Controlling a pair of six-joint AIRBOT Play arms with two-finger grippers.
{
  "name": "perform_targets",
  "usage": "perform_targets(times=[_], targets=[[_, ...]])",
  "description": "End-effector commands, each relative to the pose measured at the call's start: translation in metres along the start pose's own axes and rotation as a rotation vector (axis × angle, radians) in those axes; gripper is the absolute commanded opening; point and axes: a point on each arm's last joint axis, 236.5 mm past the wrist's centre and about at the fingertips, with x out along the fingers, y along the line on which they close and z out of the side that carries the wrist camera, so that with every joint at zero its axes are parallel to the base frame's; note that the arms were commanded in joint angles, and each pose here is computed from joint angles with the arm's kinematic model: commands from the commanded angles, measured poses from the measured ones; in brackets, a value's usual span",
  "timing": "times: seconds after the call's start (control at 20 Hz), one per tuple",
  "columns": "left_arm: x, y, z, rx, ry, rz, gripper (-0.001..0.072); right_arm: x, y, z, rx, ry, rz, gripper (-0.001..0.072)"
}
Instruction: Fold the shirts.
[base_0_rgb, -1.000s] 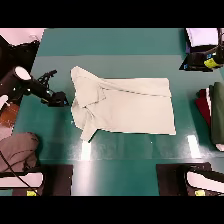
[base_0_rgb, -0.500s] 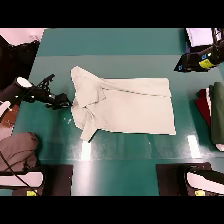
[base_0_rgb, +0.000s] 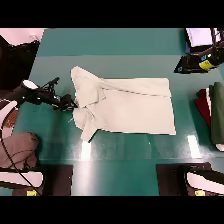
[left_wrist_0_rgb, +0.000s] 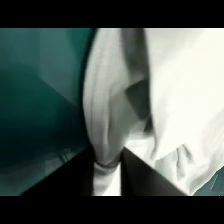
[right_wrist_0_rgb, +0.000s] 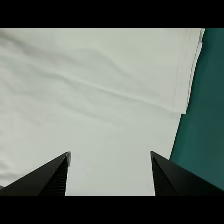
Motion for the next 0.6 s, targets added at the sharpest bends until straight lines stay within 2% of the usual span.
perform_targets(times=[0.0,0.1,0.25,0.55], targets=[[0.005,-0.010,-0.007,0.048,0.033,-0.003,0.0029,-0.002,-0.006,-0.017,0.016,0.072,-0.004,0.0574],[-0.006,-0.005,-0.012,0.067,0.059,0.032,0.0028,-0.003,-0.012,-0.029,0.034,0.118,-0.009,0.0574],[-0.037,0.004,-0.015,0.158,0.044,0.162,0.0028,0.011,-0.027,-0.069,0.091,0.200,-0.017,0.0574],[-0.093,-0.033,-0.024,0.284,-0.059,0.191,0.0029,0.073,-0.074,-0.226,0.369,0.416,-0.034,0.0573]])
